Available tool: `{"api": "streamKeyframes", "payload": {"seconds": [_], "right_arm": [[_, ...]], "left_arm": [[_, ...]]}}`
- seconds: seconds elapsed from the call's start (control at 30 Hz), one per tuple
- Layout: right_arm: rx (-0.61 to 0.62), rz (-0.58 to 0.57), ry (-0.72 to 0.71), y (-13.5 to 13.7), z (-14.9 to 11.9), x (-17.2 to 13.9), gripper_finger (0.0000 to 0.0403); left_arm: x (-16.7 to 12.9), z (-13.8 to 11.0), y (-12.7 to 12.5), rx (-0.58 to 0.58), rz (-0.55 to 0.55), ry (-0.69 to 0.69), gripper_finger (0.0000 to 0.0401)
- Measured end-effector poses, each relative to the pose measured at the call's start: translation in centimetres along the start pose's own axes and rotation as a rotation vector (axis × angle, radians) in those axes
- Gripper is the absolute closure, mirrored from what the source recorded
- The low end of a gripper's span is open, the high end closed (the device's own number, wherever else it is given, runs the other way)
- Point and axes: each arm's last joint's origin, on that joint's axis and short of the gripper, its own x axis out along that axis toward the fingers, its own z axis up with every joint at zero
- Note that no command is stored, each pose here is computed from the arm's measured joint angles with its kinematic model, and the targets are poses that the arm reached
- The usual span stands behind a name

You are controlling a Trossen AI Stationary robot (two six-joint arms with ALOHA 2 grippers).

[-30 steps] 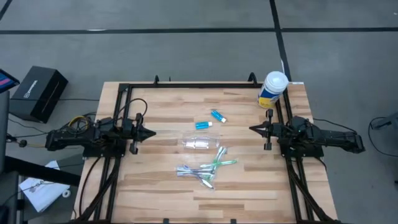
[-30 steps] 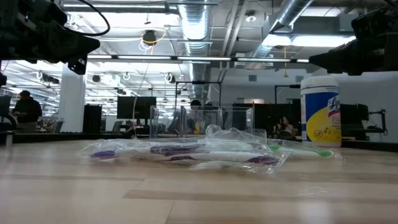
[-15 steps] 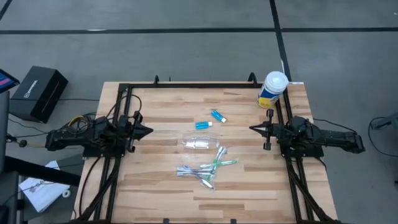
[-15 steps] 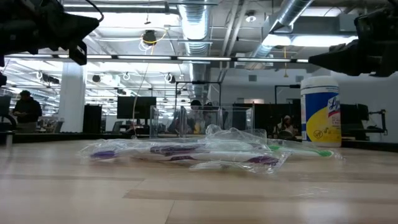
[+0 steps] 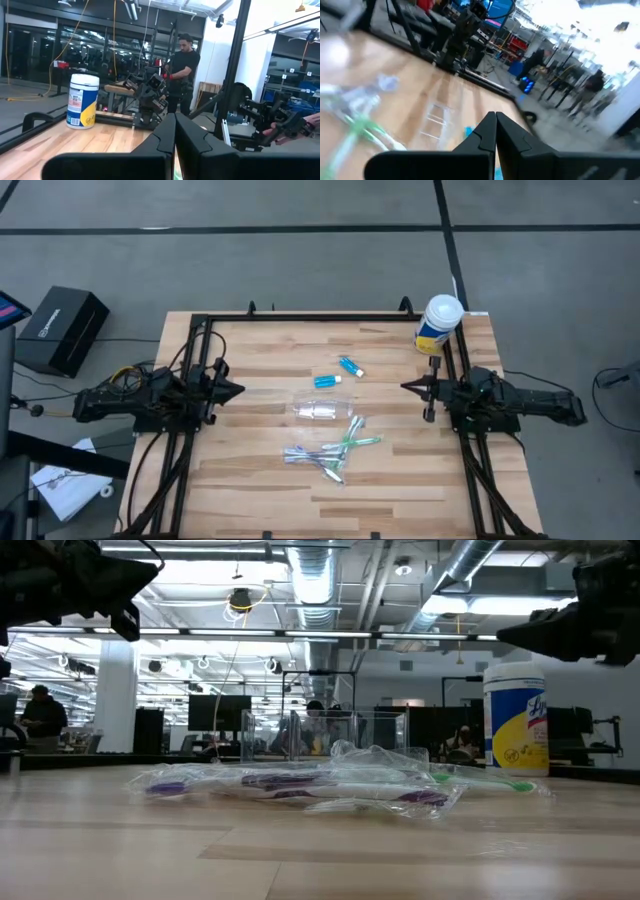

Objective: Pick & Place toothbrushing station
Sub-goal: Put the bottom blue mouthwash bottle into the transparent organizer

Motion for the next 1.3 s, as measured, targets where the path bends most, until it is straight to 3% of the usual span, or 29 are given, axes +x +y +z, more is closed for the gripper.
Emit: {"api": "streamKeyframes", "payload": {"seconds": [0.23,0.47,0.67,0.9,1.07,1.23,1.3], "right_arm": [[0.737,0.05,-0.102,0.1,1.1,-0.1,0.0403],[1.136,0.031,-0.104,-0.1,1.0,-0.1,0.0403],[1.21,0.031,-0.078,0.0,0.8,0.0,0.0403],[1.295,0.02,-0.083,0.0,0.8,0.0,0.0403],[1.512,-0.062,-0.171,-0.5,1.1,-0.1,0.0403],[1.525,-0.134,-0.31,-1.1,1.9,-0.3,0.0403],[1.529,-0.214,-0.339,-1.3,1.8,-0.4,0.0403]], "left_arm": [[0.0,0.6,-0.1,0.004,-0.012,-0.059,0.0401],[0.0,0.7,-0.1,0.004,-0.014,-0.067,0.0401],[-0.1,1.0,-0.2,0.006,-0.012,-0.104,0.0401],[-0.1,1.1,0.0,0.001,0.066,-0.131,0.0401],[0.0,1.2,0.2,-0.101,0.115,-0.154,0.0401],[0.5,0.5,0.4,-0.149,0.138,-0.087,0.0401],[0.8,0.1,0.5,-0.201,0.151,-0.047,0.0401]]}}
